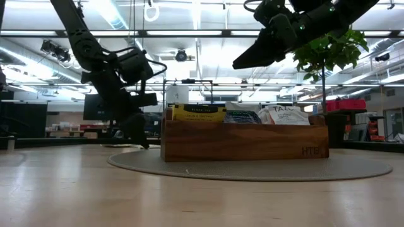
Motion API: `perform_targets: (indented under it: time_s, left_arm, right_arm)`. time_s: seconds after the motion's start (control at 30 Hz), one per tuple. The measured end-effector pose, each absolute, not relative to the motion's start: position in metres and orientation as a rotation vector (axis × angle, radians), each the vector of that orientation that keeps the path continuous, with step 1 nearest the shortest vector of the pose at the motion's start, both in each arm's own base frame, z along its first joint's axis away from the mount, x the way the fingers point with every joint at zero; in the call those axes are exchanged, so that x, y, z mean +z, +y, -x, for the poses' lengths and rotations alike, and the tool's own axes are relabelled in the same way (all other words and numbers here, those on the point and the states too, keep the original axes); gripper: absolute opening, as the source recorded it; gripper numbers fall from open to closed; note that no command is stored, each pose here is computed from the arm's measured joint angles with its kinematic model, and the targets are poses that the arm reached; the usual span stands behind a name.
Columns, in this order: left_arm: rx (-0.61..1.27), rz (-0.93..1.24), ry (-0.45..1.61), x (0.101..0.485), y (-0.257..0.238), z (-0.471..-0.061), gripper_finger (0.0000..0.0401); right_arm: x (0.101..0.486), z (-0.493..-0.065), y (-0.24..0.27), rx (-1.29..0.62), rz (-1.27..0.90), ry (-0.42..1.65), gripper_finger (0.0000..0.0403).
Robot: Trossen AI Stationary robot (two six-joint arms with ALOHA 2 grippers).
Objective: Pick & Place Tea
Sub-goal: Put the yellow tea bag into the left section of the wooden organizer
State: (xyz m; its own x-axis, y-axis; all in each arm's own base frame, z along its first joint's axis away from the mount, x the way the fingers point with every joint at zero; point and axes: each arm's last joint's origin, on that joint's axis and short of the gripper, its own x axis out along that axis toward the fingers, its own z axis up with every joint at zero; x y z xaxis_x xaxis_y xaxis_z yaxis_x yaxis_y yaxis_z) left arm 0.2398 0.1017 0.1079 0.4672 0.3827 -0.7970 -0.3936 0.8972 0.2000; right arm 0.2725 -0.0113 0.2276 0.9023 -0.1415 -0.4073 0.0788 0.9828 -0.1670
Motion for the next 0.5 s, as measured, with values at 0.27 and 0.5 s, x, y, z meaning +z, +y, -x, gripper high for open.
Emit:
perform_targets:
  time_s: [0.27, 0.5]
  left_arm:
    - [0.426, 0.001, 0.932, 0.120, 0.090, -0.242, 0.0001]
    - [0.421, 0.005, 0.934, 0.120, 0.086, -0.243, 0.0009]
  right_arm:
    - [0.228, -0.273, -0.011, -0.114, 0.151, 0.428, 0.0168]
    - [0.228, -0.273, -0.011, -0.114, 0.151, 0.429, 0.0168]
